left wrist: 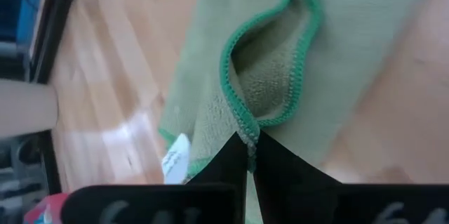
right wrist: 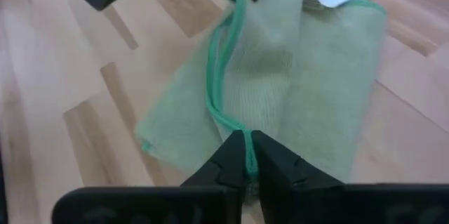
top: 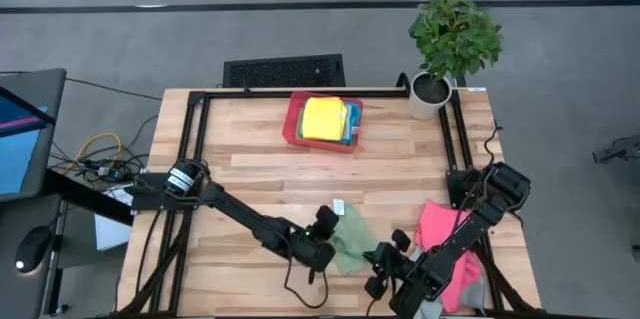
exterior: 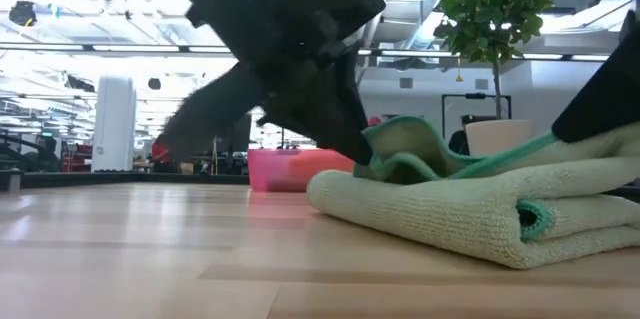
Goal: Fold microfiber towels
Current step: Fold the green microfiber cloth
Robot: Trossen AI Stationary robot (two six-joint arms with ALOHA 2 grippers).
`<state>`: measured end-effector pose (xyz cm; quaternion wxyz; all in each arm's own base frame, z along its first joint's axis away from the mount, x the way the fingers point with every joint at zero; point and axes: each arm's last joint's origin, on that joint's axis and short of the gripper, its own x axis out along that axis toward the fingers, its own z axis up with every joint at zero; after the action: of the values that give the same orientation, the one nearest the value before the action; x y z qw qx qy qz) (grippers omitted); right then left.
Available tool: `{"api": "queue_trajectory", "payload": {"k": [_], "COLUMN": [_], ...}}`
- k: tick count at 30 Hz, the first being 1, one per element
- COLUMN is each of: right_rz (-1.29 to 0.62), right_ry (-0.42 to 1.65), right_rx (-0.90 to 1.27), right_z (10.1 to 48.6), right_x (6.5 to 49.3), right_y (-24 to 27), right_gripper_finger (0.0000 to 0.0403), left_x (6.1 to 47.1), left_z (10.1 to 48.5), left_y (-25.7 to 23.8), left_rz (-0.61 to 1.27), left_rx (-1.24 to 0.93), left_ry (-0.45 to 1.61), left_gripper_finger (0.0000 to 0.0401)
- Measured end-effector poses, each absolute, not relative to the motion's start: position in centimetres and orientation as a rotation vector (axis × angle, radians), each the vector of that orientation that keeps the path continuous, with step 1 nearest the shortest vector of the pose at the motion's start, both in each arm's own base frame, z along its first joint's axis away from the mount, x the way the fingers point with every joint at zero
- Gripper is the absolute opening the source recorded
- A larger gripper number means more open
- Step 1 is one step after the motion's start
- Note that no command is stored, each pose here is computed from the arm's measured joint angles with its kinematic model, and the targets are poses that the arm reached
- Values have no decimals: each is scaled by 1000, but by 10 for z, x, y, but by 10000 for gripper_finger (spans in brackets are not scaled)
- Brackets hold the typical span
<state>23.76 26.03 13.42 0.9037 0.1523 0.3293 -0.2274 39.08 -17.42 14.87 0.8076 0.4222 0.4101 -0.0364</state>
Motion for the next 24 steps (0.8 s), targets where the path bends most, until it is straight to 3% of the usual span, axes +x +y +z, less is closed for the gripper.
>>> {"api": "queue_trajectory", "payload": {"k": [6,16,24], "right_rz": [-471,-562,-550], "right_ry": [707,653,610], "right_rx": [329,338,329], "right_z": [132,135,141], "right_x": [236,223,221], "right_y": [261,257,261], "right_gripper_finger": [73,154,152], "left_x": [395,400,405], "left_z": [150,150,152], "left_y": [-169,-157,-151], "left_rz": [-73,-34,-14], "left_rx": [866,813,811], "left_ry": [870,875,851], "left_gripper_finger": [20,36,36]}}
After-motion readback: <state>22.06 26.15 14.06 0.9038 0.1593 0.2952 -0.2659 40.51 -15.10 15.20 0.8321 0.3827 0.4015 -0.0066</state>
